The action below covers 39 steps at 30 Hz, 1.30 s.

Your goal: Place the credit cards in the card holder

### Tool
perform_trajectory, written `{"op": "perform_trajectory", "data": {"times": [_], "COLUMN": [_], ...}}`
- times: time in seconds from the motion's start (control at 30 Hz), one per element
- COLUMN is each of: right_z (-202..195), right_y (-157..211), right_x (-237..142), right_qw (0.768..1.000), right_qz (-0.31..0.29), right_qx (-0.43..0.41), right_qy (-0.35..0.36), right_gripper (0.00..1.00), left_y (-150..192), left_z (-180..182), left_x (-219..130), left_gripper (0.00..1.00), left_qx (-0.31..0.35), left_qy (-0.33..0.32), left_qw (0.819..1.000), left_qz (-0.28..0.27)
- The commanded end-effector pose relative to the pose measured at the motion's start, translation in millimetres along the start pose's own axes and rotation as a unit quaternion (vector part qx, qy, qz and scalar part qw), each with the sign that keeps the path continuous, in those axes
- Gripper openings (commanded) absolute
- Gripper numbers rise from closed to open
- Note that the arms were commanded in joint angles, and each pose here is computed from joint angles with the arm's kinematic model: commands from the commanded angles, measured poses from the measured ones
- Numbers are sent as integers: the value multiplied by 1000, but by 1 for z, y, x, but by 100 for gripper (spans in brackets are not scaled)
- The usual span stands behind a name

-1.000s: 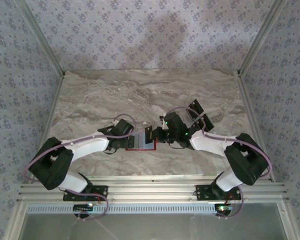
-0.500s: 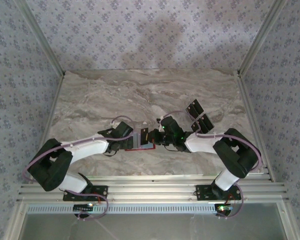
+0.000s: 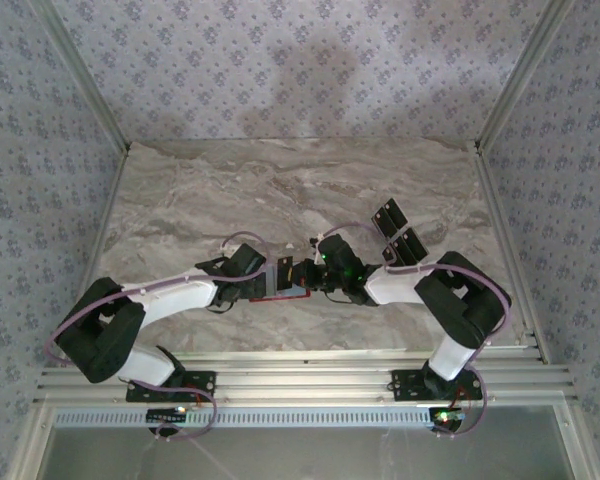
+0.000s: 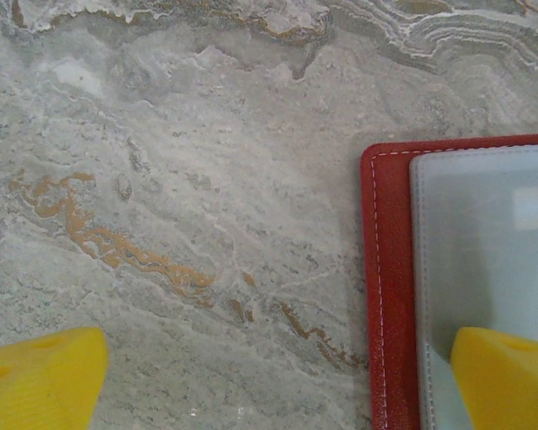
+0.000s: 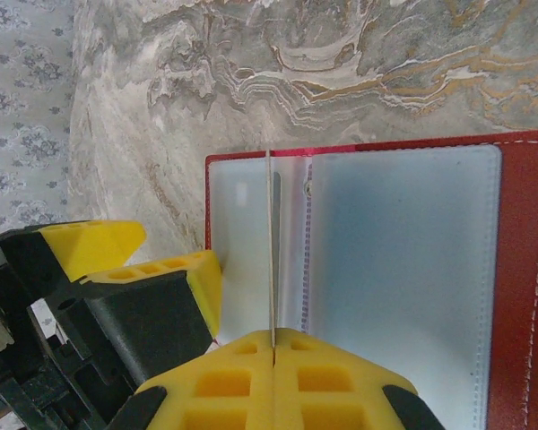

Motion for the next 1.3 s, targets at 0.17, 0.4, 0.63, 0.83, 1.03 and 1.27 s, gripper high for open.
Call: {"op": "perform_trajectory", "data": {"times": [0.17, 0.4, 0.63, 0.83, 1.03, 1.27], "right_z": [-4, -10, -14, -13, -10, -10], "right_y": [6, 10, 11, 11, 10, 9], "right_x": [9, 13, 11, 11, 8, 8], "right_qw": [1000, 1000, 999, 999, 998, 998], "right_qz": [14, 25, 28, 28, 22, 18], "right_qx": [3, 9, 18, 31, 42, 45], "right_qy": [-1, -1, -4, -18, -31, -32], "right_gripper": [0, 0, 0, 0, 0, 0], "left_y": [21, 20, 20, 20, 22, 25], "left_z": [14, 14, 13, 14, 17, 19], "left_x": [3, 3, 3, 3, 2, 2], "left_gripper": [98, 98, 98, 98, 98, 98], "left_qx": [18, 18, 18, 17, 11, 4], "left_qy": [-30, -31, -31, -32, -39, -40], "left_qw": [999, 999, 999, 999, 999, 999], "left_qz": [29, 28, 29, 29, 31, 30]}}
Point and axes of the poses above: each hand's point on the last joint's axis, 136 mm out from that joint toward the fingers, its own x axis out along the fingers, its own z axis along the line the jaws close on, y = z × x, the point moved 1 cm from there along -x, back along the fingers, and after that the axes turned 12 degrees about x, right-handed, at the moved point
